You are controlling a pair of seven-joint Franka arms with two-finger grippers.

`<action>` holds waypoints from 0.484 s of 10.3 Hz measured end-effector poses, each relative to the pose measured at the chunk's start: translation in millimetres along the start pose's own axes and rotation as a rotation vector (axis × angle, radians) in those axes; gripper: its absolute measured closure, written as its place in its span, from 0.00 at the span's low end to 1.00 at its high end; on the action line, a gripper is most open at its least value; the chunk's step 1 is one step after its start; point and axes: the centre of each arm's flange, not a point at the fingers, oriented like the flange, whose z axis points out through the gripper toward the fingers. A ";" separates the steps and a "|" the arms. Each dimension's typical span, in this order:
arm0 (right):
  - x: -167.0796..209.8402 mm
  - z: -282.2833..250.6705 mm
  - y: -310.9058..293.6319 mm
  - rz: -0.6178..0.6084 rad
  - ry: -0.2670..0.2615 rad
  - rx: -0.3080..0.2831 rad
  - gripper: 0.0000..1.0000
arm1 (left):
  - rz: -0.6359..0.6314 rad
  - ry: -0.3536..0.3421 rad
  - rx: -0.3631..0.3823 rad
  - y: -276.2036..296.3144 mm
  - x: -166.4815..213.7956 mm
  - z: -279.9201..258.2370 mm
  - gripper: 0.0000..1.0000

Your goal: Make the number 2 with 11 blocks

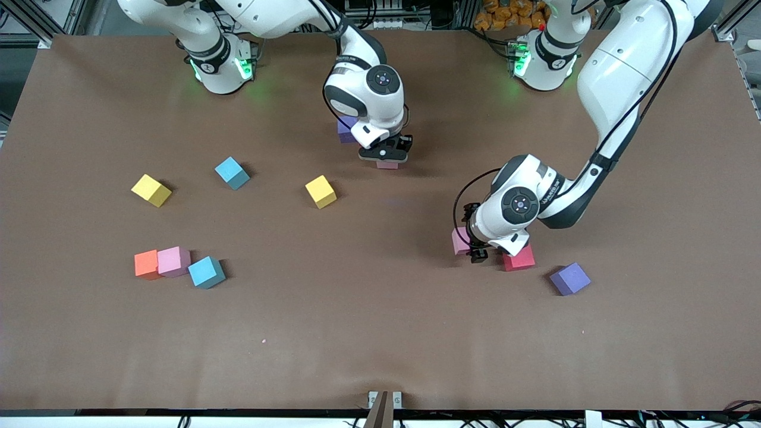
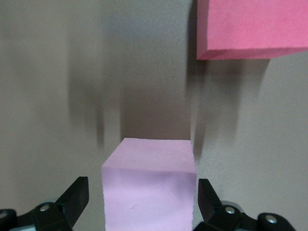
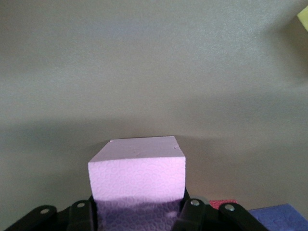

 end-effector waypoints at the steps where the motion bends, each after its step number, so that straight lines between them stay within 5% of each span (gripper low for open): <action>1: -0.7 1.8 0.9 -0.001 -0.002 -0.004 0.44 | -0.013 0.007 -0.017 1.2 0.2 0.9 0.01; 3: -1.8 3.8 2.0 -0.005 -0.002 -0.008 0.44 | -0.018 0.008 -0.031 2.3 -0.2 4.0 0.31; 5: -2.9 5.6 3.1 -0.007 -0.003 -0.013 0.44 | -0.011 0.012 -0.040 3.4 -0.8 2.7 0.36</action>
